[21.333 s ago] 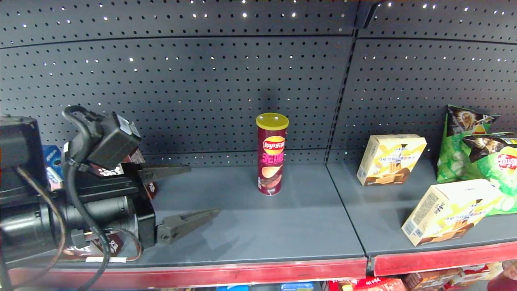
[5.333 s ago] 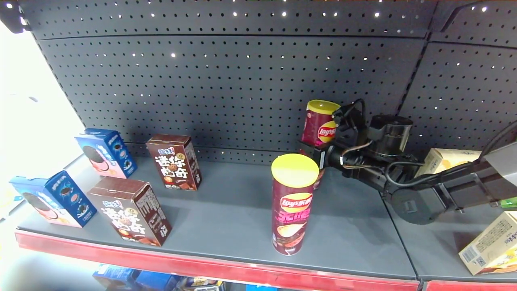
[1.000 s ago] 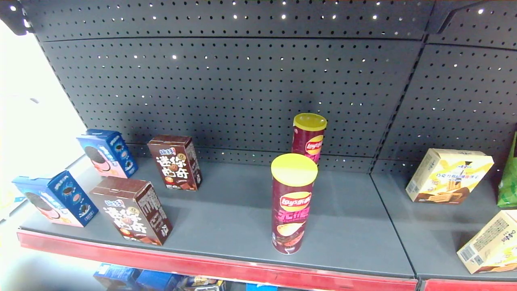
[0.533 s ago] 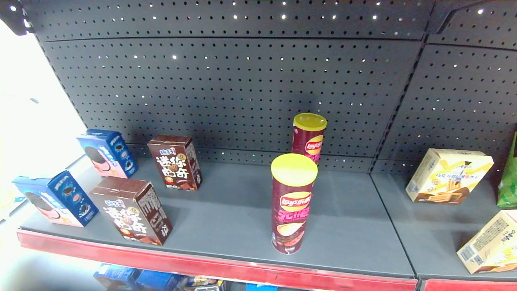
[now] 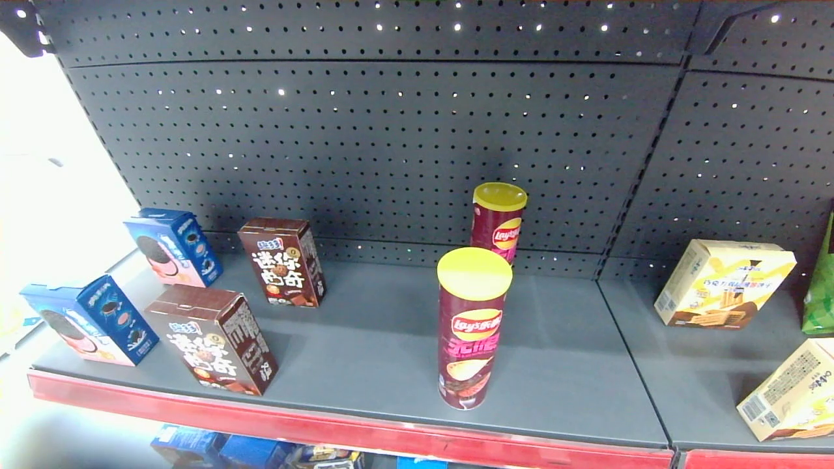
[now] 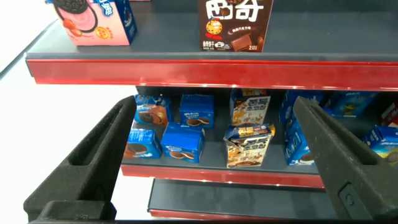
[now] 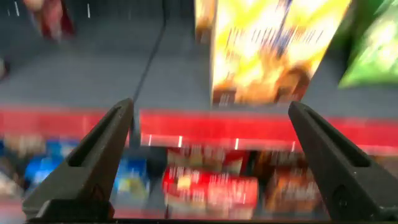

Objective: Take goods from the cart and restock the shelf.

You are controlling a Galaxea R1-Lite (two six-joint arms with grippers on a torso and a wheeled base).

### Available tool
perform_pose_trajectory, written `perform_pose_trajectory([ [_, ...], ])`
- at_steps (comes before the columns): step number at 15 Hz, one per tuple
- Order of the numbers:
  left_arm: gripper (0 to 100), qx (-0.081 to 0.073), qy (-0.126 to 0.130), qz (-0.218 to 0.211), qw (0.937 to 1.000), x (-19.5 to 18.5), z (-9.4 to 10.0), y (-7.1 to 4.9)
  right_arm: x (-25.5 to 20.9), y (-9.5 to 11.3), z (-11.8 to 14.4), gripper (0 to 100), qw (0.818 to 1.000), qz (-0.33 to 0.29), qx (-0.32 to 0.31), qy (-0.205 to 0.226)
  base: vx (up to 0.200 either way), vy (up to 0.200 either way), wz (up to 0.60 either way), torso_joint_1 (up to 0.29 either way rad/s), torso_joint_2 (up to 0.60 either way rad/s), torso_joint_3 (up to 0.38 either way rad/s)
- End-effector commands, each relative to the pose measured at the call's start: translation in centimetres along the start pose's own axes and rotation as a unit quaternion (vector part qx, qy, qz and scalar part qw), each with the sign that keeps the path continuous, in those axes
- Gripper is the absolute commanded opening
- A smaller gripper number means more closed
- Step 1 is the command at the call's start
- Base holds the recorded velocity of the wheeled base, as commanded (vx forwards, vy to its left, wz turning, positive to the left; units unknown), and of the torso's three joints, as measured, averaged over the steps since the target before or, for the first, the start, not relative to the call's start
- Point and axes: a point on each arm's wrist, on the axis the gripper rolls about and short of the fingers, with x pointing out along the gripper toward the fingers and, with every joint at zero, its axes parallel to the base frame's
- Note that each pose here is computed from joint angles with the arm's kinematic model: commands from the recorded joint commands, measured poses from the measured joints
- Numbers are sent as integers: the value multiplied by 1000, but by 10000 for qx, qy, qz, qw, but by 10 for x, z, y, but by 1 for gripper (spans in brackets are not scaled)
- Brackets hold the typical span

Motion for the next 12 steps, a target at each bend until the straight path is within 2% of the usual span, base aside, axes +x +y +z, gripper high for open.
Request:
perform_pose_trajectory([
  [1, 100, 1, 11, -2, 10000, 0, 0, 0, 0, 0, -4, 100, 9998, 74, -16, 191, 0, 0, 0, 0, 0, 0],
  [8, 100, 1, 25, -48, 10000, 0, 0, 0, 0, 0, -4, 100, 9998, 81, -16, 176, 0, 0, 0, 0, 0, 0],
  [9, 100, 132, 113, -188, 9997, 1, 1, 0, 0, 0, -4, 100, 9998, 81, -16, 176, 0, 0, 0, 0, 0, 0],
  [10, 100, 418, 103, -275, 9987, 1, 3, 0, 0, 0, -4, 100, 9998, 81, -16, 176, 0, 0, 0, 0, 0, 0],
  [11, 100, 418, 103, -275, 9987, 1, 3, 0, 0, 0, -4, 100, 9998, 81, -16, 176, 0, 0, 0, 0, 0, 0],
  [12, 100, 507, 74, -574, 9970, 1, 4, -2, 0, 0, -4, 100, 9998, 81, -16, 176, 0, 0, 0, 0, 0, 0],
])
